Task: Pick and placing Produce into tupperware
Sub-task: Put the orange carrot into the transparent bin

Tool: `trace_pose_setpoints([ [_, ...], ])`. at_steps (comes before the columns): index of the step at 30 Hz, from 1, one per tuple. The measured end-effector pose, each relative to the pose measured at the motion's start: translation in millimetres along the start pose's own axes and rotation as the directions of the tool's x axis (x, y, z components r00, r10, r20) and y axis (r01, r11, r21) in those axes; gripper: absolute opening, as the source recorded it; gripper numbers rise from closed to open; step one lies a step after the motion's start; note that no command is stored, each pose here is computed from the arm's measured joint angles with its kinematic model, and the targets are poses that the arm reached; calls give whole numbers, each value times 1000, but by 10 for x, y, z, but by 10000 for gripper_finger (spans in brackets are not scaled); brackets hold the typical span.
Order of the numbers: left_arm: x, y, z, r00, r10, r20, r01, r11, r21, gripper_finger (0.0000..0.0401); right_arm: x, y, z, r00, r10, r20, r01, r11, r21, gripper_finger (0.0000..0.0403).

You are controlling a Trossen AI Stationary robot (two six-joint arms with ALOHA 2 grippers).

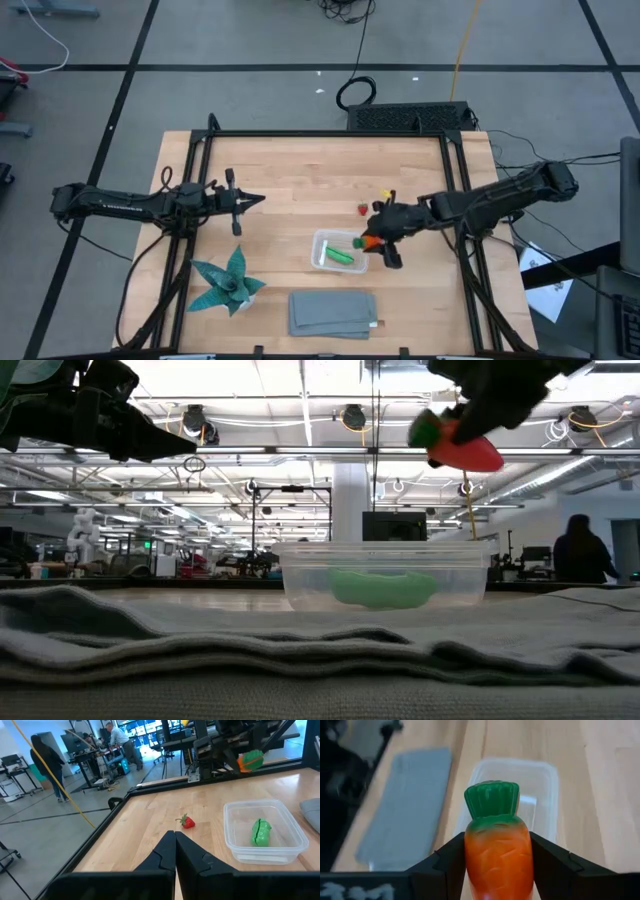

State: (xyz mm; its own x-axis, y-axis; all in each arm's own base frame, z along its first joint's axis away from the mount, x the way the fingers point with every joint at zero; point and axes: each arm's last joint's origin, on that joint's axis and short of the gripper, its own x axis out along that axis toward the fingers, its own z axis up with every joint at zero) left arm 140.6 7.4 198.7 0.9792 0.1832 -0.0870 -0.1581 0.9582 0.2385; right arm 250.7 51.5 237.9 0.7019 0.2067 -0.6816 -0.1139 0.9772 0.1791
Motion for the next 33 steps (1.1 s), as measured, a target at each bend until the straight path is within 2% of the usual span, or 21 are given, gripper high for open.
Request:
trace_pose_setpoints([
  [6, 0, 0, 0, 1000, -1, 0, 1, 1000, 0, 1, -12, -58, 104, 993, 78, 86, -82, 995, 51, 177],
  [13, 0, 0, 0, 1000, -1, 1, 1, 1000, -2, 1, -18, -131, 108, 995, 57, 84, -63, 995, 72, 178],
  [17, 0, -1, 0, 1000, -4, 1, 4, 1000, -3, 1, -5, -181, 98, 996, 38, 85, -52, 985, 162, 178],
  [20, 0, -1, 1, 1000, -3, 1, 3, 1000, -3, 1, 24, -225, 54, 996, -17, 85, -4, 971, 241, 178],
  [23, 0, -1, 0, 1000, -3, 1, 3, 1000, -3, 1, 79, -241, -13, 992, -15, 128, -21, 962, 272, 178],
  [33, 0, -1, 0, 1000, -3, 1, 3, 1000, -3, 1, 282, -326, -246, 970, -9, 244, -58, 962, 268, 178],
])
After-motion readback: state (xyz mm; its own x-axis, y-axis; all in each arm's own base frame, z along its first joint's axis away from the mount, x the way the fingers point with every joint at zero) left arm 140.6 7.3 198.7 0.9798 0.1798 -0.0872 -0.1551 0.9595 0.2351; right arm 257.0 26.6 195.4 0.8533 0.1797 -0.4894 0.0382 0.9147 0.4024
